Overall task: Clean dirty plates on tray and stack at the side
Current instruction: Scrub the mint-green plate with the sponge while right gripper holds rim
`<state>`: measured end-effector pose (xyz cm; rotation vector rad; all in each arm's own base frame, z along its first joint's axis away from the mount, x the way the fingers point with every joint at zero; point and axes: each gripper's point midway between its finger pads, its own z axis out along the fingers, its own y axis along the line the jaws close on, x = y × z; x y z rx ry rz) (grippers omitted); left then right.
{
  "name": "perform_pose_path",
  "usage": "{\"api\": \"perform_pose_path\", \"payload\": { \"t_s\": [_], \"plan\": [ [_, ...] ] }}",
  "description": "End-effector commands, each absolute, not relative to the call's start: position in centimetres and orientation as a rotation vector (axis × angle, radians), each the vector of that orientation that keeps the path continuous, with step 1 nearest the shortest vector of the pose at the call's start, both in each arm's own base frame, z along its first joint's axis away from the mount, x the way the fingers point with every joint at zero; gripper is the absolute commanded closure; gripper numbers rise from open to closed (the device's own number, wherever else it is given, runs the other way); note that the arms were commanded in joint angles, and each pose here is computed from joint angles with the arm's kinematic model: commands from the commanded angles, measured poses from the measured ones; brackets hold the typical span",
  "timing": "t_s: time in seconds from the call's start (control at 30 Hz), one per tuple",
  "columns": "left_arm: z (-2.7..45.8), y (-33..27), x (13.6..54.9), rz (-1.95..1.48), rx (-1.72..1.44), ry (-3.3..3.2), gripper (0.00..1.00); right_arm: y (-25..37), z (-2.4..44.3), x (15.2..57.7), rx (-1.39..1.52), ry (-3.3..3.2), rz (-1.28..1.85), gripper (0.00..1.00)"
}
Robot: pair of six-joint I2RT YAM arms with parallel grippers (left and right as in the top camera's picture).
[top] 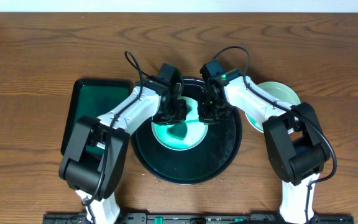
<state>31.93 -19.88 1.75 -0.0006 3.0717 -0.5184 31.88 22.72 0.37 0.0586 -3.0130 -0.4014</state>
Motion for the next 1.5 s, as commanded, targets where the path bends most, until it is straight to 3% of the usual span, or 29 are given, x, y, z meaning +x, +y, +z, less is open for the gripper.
{"api": "perform_pose_path", "payload": {
  "t_s": [0.0, 0.07, 0.2, 0.3, 0.37, 0.47, 0.6, 0.73, 0.9, 1.03, 1.17, 1.47],
  "plan": [
    [0.4, -13.9, 33.0, 0.025, -0.275, 3.026, 0.93, 23.0, -0.9, 31.2, 0.072, -2.976, -0.405, 0.99],
    [1.2, -8.6, 31.3, 0.452, -0.463, 2.962, 0.93, 23.0, -0.9, 31.2, 0.078, -2.976, -0.406, 0.99],
    [1.1, -8.7, 30.4, 0.451, -0.441, 3.010, 0.93, 23.1, -0.9, 31.3, 0.079, -2.979, -0.408, 0.99],
    [0.4, -12.5, 29.8, 0.140, -0.275, 3.147, 0.93, 23.1, -0.9, 31.3, 0.079, -2.979, -0.408, 0.99],
    [0.7, -17.7, 29.3, -0.327, 0.009, 3.212, 0.92, 23.1, -0.9, 31.3, 0.079, -2.979, -0.408, 0.99],
    [2.1, -21.8, 29.0, -0.723, 0.230, 3.148, 0.93, 23.0, -0.9, 31.3, 0.077, -2.979, -0.408, 0.99],
    [2.6, -23.1, 30.3, -0.814, 0.262, 3.065, 0.93, 22.9, -0.9, 31.3, 0.074, -2.976, -0.407, 0.99],
    [1.8, -21.4, 32.5, -0.618, 0.044, 3.050, 0.93, 22.9, -0.9, 31.4, 0.074, -2.977, -0.407, 0.99],
    [0.6, -12.9, 34.9, 0.032, -0.419, 2.941, 0.93, 22.9, -0.9, 31.4, 0.074, -2.977, -0.407, 0.99],
    [0.6, -9.6, 32.4, 0.285, -0.577, 2.961, 0.93, 22.9, -0.9, 31.4, 0.074, -2.977, -0.407, 0.99],
    [0.3, -9.9, 29.1, 0.364, -0.526, 3.074, 0.93, 22.9, -0.9, 31.4, 0.075, -2.979, -0.410, 0.99],
    [1.0, -23.2, 26.0, -0.630, -0.001, 3.274, 0.93, 22.8, -0.9, 31.3, 0.074, -2.975, -0.405, 0.99]
  ]
}}
